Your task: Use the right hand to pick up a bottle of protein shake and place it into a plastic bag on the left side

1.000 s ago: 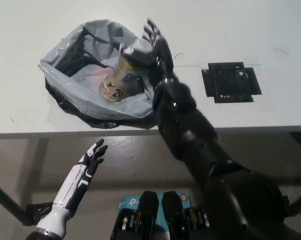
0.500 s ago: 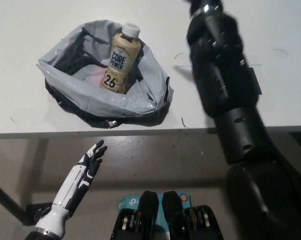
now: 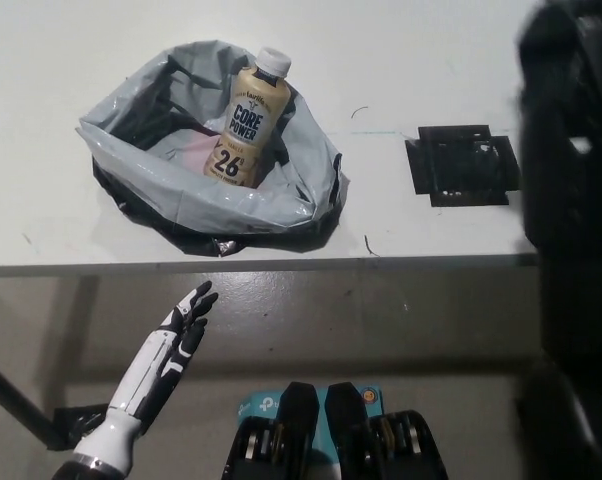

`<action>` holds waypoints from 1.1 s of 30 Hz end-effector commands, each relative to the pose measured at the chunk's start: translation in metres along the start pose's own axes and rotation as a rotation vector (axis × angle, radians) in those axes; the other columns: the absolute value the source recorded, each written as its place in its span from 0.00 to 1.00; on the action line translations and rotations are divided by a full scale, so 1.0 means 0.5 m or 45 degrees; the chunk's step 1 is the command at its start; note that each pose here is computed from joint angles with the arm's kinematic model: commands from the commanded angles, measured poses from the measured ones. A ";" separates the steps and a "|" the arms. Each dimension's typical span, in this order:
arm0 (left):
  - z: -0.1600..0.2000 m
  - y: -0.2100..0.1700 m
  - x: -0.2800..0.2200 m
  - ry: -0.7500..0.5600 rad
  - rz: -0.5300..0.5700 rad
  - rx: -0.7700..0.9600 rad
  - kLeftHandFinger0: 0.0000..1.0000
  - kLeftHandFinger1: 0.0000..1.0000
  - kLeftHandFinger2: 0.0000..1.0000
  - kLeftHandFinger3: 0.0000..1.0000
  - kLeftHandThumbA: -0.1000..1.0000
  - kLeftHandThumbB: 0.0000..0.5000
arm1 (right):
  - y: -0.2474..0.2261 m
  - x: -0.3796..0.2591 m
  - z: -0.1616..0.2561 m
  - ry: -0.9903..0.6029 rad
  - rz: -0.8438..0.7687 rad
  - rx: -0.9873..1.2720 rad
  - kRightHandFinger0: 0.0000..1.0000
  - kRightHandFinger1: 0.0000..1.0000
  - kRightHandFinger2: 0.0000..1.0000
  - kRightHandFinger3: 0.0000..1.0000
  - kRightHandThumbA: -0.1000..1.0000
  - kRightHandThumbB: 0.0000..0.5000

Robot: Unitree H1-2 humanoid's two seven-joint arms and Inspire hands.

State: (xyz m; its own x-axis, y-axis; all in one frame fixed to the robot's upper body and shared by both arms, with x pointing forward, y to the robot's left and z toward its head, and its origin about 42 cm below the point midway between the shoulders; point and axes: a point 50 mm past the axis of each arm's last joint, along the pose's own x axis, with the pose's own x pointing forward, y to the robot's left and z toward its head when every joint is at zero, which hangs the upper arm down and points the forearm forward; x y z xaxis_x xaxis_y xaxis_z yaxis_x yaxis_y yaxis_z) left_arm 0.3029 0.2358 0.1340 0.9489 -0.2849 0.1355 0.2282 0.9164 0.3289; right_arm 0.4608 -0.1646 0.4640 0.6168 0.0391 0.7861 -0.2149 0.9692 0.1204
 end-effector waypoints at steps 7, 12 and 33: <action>0.050 0.058 0.095 -0.142 0.027 -0.012 1.00 1.00 1.00 1.00 1.00 0.39 | -0.120 -0.402 0.309 -0.473 0.093 -0.472 1.00 1.00 1.00 1.00 1.00 0.73; 0.036 0.059 0.084 -0.134 0.047 -0.052 1.00 1.00 1.00 1.00 1.00 0.34 | -0.100 -0.556 0.222 -0.180 -0.045 -0.439 1.00 1.00 1.00 1.00 1.00 0.86; 0.028 0.049 0.051 -0.108 0.033 -0.011 1.00 1.00 1.00 1.00 1.00 0.35 | -0.165 -0.767 -0.199 0.748 0.111 -0.569 1.00 1.00 1.00 1.00 0.95 0.51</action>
State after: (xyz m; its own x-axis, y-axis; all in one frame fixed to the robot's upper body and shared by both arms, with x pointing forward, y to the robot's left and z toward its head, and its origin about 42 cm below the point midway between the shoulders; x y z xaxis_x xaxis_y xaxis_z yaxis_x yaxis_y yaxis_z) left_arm 0.3227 0.2428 0.1369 0.9555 -0.2590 0.1411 0.2067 0.9293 0.3061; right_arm 0.3108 -0.2346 0.0821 0.9828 0.0518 0.1774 -0.0164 0.9806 -0.1955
